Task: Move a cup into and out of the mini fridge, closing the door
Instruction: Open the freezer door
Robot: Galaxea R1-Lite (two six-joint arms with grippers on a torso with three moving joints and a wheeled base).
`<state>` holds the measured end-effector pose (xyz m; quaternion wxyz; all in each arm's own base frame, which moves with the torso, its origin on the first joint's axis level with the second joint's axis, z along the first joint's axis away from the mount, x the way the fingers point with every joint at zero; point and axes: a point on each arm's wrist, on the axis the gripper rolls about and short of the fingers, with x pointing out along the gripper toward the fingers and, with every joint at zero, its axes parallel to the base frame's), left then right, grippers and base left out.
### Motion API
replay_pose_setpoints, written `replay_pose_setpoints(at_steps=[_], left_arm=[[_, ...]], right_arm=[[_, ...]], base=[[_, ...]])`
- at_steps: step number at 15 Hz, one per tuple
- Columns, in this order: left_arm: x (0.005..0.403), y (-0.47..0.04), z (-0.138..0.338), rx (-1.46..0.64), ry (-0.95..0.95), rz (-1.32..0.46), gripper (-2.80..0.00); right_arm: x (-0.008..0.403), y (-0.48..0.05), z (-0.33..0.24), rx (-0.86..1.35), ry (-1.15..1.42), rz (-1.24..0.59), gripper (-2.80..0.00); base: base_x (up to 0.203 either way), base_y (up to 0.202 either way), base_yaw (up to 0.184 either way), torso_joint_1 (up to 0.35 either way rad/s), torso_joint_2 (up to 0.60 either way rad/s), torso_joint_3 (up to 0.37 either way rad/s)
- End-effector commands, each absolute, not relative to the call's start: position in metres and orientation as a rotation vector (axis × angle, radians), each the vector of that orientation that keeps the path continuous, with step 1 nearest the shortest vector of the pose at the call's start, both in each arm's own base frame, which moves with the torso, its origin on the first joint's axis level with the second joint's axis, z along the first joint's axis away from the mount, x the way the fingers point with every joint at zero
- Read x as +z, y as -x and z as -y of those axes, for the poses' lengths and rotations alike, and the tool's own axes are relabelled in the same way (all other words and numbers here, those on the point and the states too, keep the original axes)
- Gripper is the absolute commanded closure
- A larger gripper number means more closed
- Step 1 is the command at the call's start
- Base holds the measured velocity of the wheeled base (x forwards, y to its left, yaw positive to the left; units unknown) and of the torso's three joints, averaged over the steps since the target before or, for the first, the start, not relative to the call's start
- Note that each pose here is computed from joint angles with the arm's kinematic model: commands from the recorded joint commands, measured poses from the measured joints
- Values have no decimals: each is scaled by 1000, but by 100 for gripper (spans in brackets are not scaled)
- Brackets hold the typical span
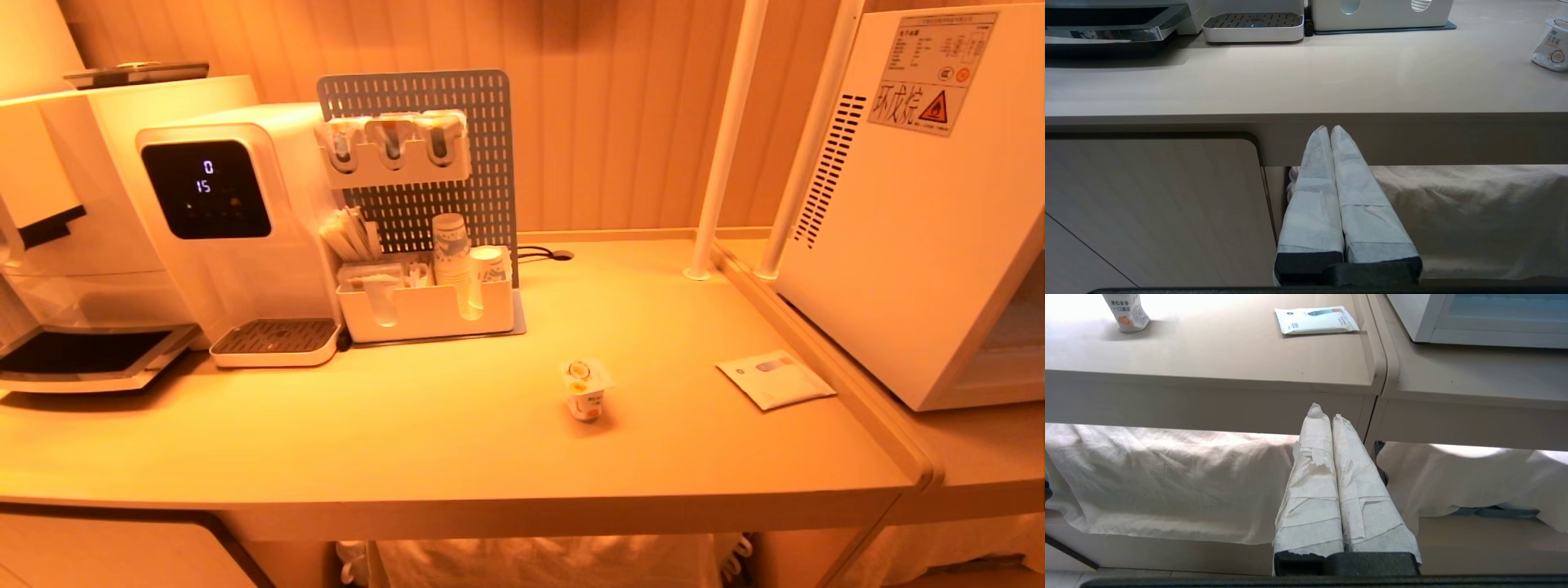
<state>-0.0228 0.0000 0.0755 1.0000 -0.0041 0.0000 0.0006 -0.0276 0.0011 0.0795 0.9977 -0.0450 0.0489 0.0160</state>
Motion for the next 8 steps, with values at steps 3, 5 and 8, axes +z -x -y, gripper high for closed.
replay_pose_setpoints(at_steps=[3,5,8], left_arm=[[75,23,0,2,9,0,0],[75,23,0,2,8,0,0],[75,23,0,2,8,0,0]], right_arm=[[79,29,-1,30,92,-83,0],[79,29,-1,30,92,-83,0],[79,29,-1,30,92,-83,0]], base=[[0,0,0,0,0,0],[0,0,0,0,0,0],[0,0,0,0,0,0]])
